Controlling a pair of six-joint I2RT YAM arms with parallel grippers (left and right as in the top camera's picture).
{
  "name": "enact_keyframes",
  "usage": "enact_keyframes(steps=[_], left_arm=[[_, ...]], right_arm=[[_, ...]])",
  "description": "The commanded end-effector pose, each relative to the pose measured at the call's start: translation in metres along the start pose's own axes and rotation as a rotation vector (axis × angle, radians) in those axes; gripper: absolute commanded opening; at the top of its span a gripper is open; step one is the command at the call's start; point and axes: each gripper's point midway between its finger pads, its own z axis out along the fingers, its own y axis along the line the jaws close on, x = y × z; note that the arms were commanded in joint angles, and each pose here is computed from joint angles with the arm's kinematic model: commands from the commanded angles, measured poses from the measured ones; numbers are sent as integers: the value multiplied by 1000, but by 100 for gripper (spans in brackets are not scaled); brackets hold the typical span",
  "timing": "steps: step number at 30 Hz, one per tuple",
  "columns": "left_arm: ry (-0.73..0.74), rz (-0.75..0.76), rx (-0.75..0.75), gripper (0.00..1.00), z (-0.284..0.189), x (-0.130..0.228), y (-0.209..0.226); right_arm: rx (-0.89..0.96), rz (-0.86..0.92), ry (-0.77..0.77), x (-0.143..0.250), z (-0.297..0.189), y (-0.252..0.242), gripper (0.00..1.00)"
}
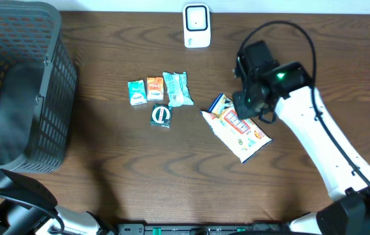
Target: Scan the item barcode
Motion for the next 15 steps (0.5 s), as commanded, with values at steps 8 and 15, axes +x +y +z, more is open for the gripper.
enact_keyframes(steps=[8, 15], left_arm=[[10, -8, -9, 98, 3, 1, 2], [10, -8, -8, 98, 3, 1, 2]], right_arm=[[-123, 116, 124, 74, 118, 23, 4], [-145, 155, 155, 89, 126, 26, 1]])
